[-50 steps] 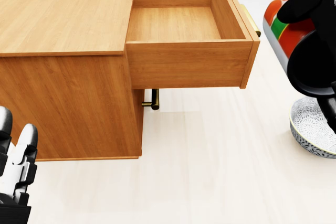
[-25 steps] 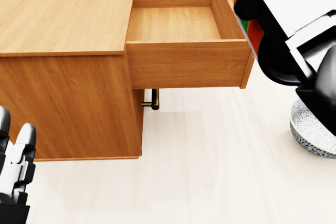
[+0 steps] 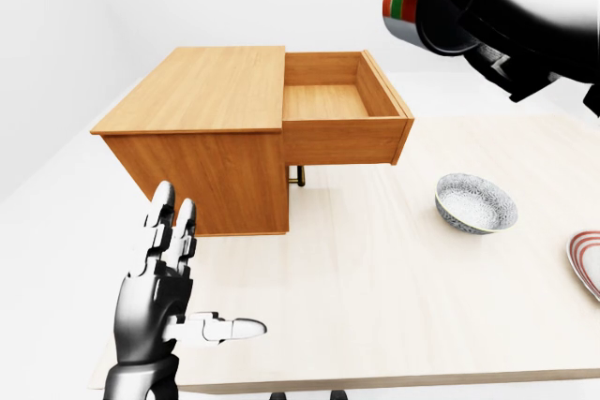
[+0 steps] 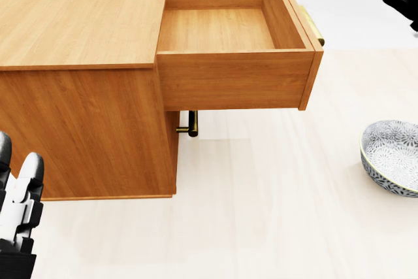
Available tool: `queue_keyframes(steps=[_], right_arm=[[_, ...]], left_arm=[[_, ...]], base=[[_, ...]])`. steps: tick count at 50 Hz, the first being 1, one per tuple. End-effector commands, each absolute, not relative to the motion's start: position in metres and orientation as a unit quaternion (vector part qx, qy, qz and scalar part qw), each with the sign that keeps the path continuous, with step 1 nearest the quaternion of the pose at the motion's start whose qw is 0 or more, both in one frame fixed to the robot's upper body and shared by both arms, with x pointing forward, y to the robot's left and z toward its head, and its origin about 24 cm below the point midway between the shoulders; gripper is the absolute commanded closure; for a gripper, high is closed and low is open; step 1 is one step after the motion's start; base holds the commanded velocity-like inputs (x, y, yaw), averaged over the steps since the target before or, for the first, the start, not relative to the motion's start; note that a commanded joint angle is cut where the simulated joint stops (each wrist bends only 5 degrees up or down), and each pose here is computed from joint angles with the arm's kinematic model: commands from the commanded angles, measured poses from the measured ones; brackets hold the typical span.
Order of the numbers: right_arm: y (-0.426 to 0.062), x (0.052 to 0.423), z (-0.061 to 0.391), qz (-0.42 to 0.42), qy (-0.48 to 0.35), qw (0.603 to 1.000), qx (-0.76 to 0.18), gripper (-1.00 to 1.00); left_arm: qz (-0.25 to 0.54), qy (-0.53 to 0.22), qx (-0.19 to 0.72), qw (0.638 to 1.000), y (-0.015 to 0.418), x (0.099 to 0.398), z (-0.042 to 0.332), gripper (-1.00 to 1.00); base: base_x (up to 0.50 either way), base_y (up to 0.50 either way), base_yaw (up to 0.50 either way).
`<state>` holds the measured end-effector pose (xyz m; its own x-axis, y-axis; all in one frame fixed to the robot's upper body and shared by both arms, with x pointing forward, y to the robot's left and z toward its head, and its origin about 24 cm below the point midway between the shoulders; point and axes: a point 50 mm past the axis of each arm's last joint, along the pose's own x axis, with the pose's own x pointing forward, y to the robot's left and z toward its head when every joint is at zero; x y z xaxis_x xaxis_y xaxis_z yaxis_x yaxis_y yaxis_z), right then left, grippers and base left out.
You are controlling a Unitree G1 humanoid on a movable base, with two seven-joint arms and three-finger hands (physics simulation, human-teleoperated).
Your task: Put the ketchup in the top drawer of the cabinet.
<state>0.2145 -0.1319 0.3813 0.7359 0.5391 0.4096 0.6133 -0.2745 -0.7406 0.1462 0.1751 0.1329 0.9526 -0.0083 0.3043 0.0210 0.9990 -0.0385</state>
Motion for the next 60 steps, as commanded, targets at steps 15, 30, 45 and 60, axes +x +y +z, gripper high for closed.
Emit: queue_keyframes(steps=[15,30,45,60], right_arm=[[-0.161,0.315,0.459,-0.106,-0.198,0.649,-0.727,1.00],[-0.178,0.362,0.465,-0.040,-0.059,0.766,-0.639,1.00],[-0.168,0.372,0.455,0.017,-0.031,0.791,-0.611,1.00],[-0.171,0.381,0.438,0.051,-0.016,0.813,-0.580,1.00]], left_arm=[[-0.006,-0.152,-0.020,0.988,0.175,0.148,0.132,-1.00],[-0.007,-0.151,-0.019,0.988,0.174,0.149,0.131,-1.00],[-0.006,-0.147,-0.019,0.989,0.174,0.153,0.130,-1.00],[-0.009,-0.146,-0.019,0.989,0.173,0.153,0.128,-1.00]], base=[[0.00,0.00,0.00],[0.00,0.00,0.00],[0.00,0.00,0.00],[0.00,0.00,0.00]])
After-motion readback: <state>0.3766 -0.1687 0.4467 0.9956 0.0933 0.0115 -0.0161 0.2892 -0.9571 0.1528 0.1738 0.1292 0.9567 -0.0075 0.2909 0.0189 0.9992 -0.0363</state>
